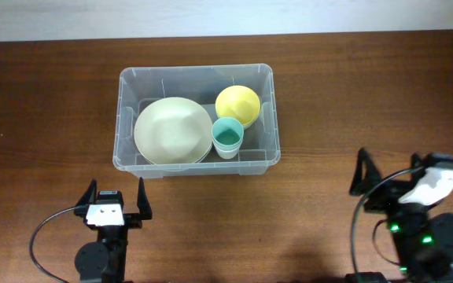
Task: Pack container
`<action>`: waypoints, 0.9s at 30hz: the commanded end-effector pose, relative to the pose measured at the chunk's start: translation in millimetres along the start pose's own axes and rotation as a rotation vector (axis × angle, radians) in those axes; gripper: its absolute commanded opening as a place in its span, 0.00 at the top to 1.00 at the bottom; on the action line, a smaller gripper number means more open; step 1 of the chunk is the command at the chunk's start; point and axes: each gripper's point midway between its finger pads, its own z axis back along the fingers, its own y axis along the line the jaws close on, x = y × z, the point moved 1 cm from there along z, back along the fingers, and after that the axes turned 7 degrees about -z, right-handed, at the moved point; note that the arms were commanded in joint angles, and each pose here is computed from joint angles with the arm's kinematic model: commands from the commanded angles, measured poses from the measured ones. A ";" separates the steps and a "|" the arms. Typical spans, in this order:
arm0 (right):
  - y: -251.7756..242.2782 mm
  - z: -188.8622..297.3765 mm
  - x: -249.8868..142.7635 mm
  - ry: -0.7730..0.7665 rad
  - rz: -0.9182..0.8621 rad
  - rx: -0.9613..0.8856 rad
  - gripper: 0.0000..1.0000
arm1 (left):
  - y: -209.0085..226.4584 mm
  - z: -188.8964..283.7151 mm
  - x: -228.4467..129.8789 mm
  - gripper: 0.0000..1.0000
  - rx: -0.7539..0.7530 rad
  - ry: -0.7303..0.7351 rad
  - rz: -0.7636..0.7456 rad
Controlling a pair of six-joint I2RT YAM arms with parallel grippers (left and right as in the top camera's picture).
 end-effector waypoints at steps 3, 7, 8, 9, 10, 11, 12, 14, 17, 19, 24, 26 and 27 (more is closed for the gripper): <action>-13.7 -16.0 -54.2 -0.071 0.036 0.053 0.01 | -1.1 -0.1 -1.5 0.01 -0.007 -0.002 -0.008; -16.9 -25.4 -75.4 -0.130 0.036 0.098 0.01 | -1.1 -0.1 -1.5 0.01 -0.007 -0.002 -0.008; -16.8 -26.8 -78.6 -0.152 0.036 0.114 0.01 | -1.1 -0.1 -1.5 0.01 -0.007 -0.002 -0.008; -16.4 -27.3 -79.9 -0.170 0.036 0.125 0.01 | -1.1 -0.1 -1.5 0.01 -0.007 -0.002 -0.008; -16.2 -27.7 -80.6 -0.196 0.037 0.136 0.01 | -1.1 -0.1 -1.5 0.01 -0.007 -0.002 -0.008; -16.2 -27.8 -80.4 -0.217 0.037 0.143 0.01 | -1.1 -0.1 -1.5 0.01 -0.007 -0.002 -0.008; -16.0 -27.7 -79.8 -0.236 0.036 0.149 0.01 | -1.1 -0.1 -1.5 0.01 -0.007 -0.002 -0.008; -15.8 -27.2 -79.2 -0.268 0.037 0.159 0.01 | -1.1 -0.1 -1.5 0.01 -0.007 -0.002 -0.008; -16.5 -26.3 -80.6 -0.285 0.037 0.164 0.01 | -1.1 -0.1 -1.5 0.01 -0.007 -0.002 -0.008; -16.5 -25.3 -80.7 -0.293 0.037 0.167 0.01 | -1.1 -0.1 -1.5 0.01 -0.007 -0.002 -0.008; -18.3 -28.5 -88.2 -0.286 0.037 0.170 0.01 | -1.1 -0.1 -1.5 0.01 -0.007 -0.002 -0.008; -18.2 -30.1 -91.4 -0.284 0.038 0.177 0.01 | -1.1 -0.1 -1.5 0.01 -0.007 -0.002 -0.008; -19.1 -31.3 -94.0 -0.280 0.038 0.176 0.01 | -1.1 -0.1 -1.5 0.01 -0.007 -0.002 -0.008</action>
